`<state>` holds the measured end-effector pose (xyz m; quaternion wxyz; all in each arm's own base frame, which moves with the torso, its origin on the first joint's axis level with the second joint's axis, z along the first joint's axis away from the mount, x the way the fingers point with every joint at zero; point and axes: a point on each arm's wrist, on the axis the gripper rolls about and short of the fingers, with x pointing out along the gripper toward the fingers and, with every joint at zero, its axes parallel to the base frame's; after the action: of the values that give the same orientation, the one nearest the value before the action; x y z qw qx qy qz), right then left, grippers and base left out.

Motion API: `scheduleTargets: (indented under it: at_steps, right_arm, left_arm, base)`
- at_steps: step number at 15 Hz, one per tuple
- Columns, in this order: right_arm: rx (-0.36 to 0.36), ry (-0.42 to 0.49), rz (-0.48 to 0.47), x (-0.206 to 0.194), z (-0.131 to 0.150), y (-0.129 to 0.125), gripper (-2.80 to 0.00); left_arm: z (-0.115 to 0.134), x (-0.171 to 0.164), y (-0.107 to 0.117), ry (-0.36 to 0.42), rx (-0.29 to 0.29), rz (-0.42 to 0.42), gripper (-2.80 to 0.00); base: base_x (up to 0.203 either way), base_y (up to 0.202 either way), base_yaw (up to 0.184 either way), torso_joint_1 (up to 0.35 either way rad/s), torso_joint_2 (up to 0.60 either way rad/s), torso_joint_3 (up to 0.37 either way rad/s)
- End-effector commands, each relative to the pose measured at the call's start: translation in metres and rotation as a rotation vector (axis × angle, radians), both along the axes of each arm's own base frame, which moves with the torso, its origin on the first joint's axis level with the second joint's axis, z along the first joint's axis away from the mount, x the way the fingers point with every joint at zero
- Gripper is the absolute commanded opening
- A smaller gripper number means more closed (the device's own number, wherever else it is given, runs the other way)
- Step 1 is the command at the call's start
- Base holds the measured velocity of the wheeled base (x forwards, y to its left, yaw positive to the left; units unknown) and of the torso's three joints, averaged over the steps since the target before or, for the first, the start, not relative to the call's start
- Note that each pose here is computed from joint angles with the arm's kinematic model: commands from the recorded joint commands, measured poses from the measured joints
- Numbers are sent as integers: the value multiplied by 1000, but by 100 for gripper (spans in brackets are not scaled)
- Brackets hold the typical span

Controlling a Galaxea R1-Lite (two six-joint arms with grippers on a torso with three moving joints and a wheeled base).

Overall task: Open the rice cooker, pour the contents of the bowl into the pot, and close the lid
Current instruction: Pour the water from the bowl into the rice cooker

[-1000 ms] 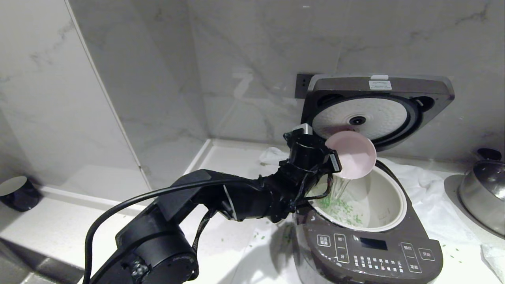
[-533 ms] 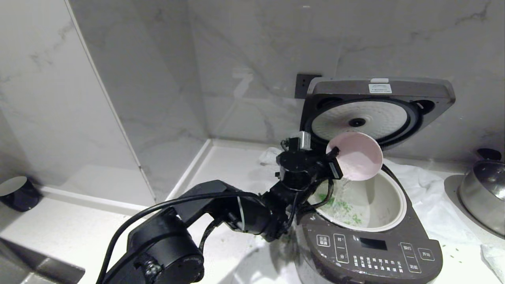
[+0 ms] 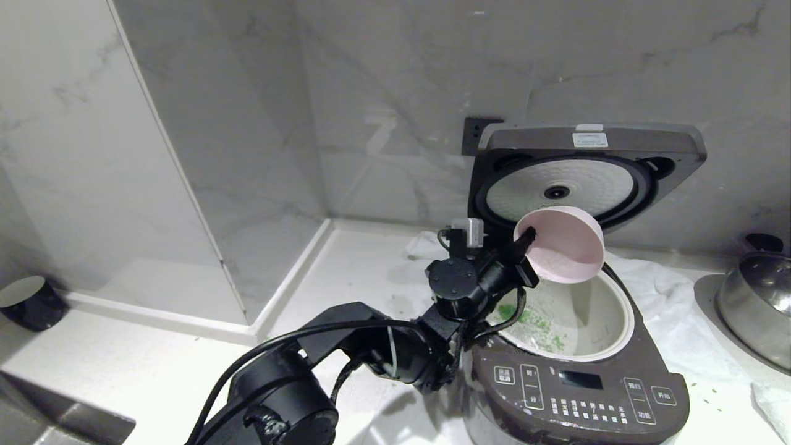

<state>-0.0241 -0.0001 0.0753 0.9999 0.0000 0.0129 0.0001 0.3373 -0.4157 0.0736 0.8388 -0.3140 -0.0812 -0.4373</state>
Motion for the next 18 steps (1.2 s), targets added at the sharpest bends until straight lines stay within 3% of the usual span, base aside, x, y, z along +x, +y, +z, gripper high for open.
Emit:
scheduleTargets:
  at_steps: [1,10,13,16,18]
  right_arm:
    - [0,2,1,0,0,0,-280]
    - [0,2,0,0,0,0,-280]
    - [0,2,1,0,0,0,-280]
    - [0,2,1,0,0,0,-280]
    - [0,2,0,0,0,0,-280]
  left_arm:
    - [-11,-2,-5,9,0,-8,-280]
    - [-7,-1,-2,14,20,-3,-280]
    - [7,2,9,22,123,41,-280]
    - [46,-6,23,55,217,61,-280]
    - [61,-11,34,73,316,80,-280]
  base:
    - [0,0,0,0,0,0]
    - [0,0,0,0,0,0]
    - [0,0,0,0,0,0]
    - [0,0,0,0,0,0]
    - [0,0,0,0,0,0]
